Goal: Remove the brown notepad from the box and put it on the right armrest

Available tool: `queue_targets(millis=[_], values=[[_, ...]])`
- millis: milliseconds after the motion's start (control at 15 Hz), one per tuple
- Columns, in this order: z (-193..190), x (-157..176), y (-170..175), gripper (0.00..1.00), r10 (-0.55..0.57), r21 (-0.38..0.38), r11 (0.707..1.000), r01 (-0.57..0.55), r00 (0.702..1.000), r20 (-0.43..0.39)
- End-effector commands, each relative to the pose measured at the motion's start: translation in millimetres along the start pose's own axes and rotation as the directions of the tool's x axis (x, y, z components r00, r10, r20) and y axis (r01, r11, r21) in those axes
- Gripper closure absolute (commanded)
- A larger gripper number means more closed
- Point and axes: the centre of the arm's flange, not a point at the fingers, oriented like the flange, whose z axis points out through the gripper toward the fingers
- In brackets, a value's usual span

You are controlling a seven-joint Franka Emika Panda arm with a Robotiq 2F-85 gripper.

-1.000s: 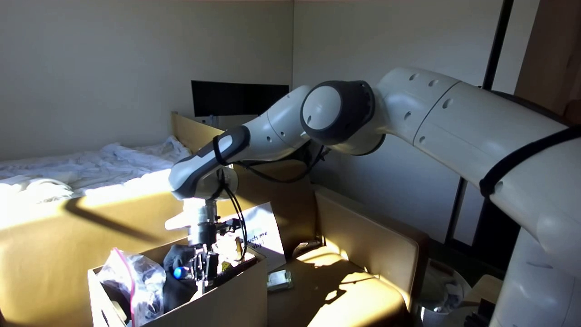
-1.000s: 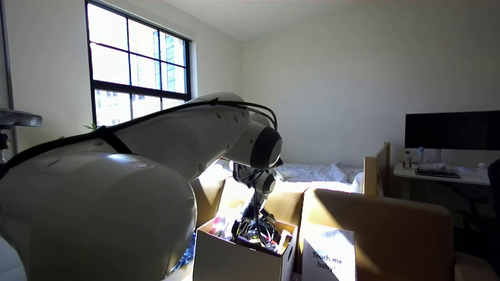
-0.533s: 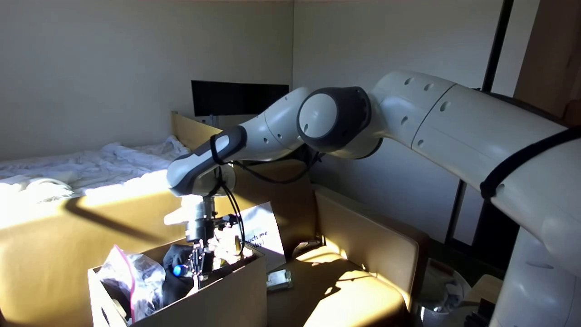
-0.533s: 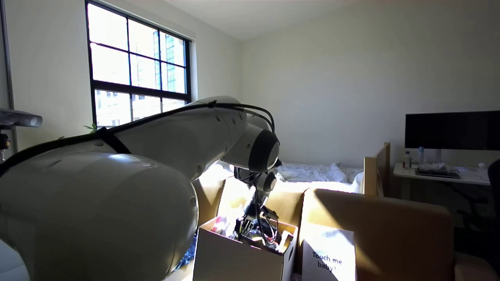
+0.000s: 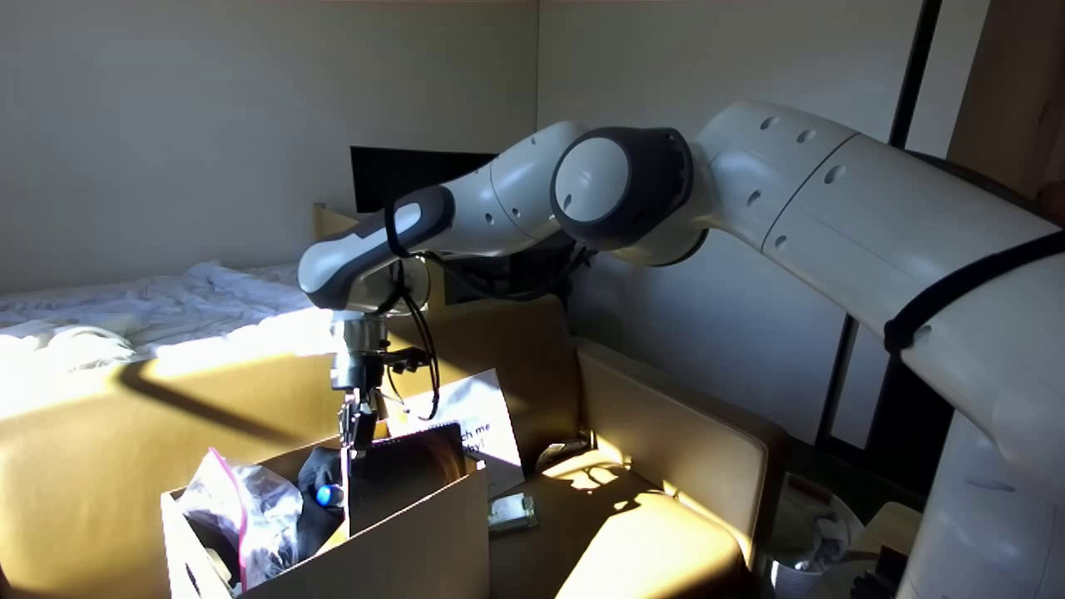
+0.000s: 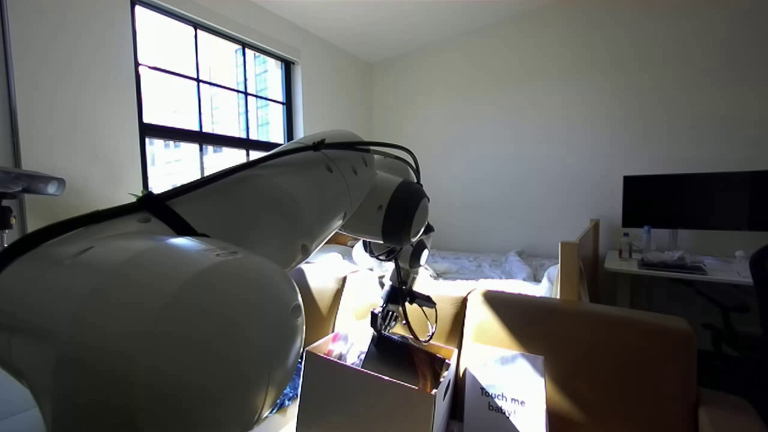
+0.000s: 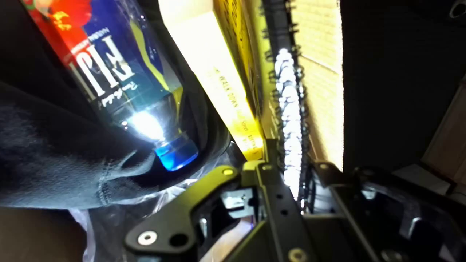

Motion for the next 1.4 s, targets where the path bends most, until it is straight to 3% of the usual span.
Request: queue_targets(millis=[0, 200, 400, 667, 1000, 1333], values=[[-81, 5, -32, 0.92, 0.104, -0.174, 0.98, -0.101, 0.995, 0.008], [-149, 10, -44, 0.93, 0.164, -0.321, 0.932, -0.171, 0.985, -0.047], [-214, 5, -65, 0.93, 0.218, -0.46, 0.858, -0.231, 0.972, -0.081], [-277, -51, -92, 0.93, 0.311, -0.613, 0.735, -0.291, 0.947, -0.077], [-300, -148, -121, 0.93, 0.438, -0.77, 0.537, -0.346, 0.894, -0.097], [-298, -224, -147, 0.93, 0.589, -0.868, 0.308, -0.389, 0.794, -0.147]])
